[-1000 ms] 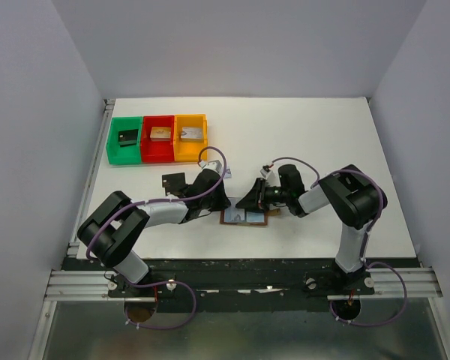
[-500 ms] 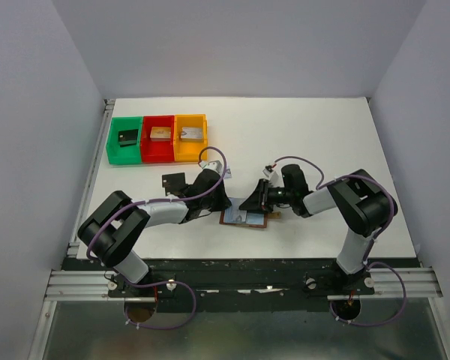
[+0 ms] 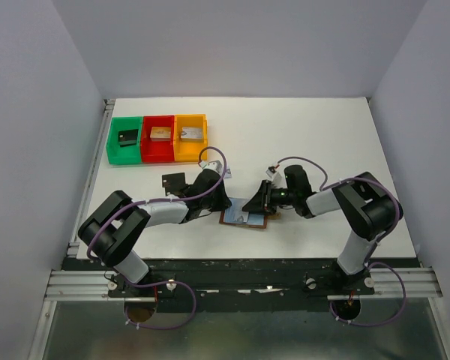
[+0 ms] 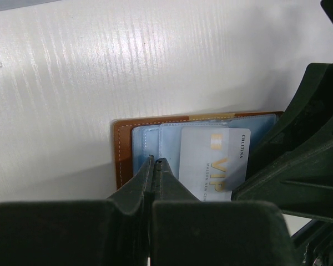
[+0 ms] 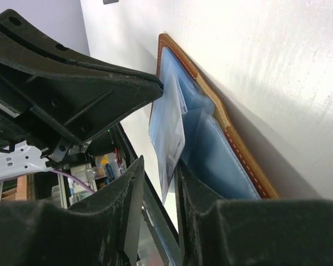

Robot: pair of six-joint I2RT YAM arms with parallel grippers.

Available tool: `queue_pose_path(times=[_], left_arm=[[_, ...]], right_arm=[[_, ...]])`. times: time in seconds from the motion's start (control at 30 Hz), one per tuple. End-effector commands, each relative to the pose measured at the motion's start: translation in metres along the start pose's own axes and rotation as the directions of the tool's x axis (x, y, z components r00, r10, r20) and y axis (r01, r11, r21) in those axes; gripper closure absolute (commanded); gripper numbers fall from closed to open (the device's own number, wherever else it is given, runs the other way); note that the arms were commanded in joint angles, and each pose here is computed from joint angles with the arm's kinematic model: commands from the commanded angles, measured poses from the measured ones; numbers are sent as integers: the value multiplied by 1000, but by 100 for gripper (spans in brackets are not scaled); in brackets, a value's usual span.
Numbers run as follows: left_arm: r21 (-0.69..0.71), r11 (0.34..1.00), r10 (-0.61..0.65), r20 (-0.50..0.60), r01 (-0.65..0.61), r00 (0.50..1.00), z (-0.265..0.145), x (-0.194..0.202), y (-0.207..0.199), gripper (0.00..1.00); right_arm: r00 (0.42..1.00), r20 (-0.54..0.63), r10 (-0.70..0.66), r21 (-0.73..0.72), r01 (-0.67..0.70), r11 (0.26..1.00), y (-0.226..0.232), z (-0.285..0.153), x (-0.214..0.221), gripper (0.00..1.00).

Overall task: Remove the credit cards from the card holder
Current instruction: Remove the credit card from the card holder.

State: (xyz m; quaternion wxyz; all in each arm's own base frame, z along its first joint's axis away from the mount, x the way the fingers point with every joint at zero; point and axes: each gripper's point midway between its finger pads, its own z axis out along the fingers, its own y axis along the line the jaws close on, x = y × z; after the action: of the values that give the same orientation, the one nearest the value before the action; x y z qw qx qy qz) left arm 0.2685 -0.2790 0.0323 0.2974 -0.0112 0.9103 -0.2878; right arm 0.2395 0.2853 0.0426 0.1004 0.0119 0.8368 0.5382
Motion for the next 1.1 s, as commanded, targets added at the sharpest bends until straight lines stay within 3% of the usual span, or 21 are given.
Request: queue_pose_path(times=[0.0,0.4,1.07], left_arm=[[-84,996,-6,-85,-1,996,2,26,25,100],[-88,996,-10,-88,2,996,3,27,26,100],[-89,996,-10,-89,2,996,2,28,27,100]], right_arm=[[999,20,-27,4,27,1000,1,-7,-1,64],[999,36,-30,-4,30,1000,3,-10,-3,67],[998,61,-22,6,22,1000,-2,-18,-5,83]])
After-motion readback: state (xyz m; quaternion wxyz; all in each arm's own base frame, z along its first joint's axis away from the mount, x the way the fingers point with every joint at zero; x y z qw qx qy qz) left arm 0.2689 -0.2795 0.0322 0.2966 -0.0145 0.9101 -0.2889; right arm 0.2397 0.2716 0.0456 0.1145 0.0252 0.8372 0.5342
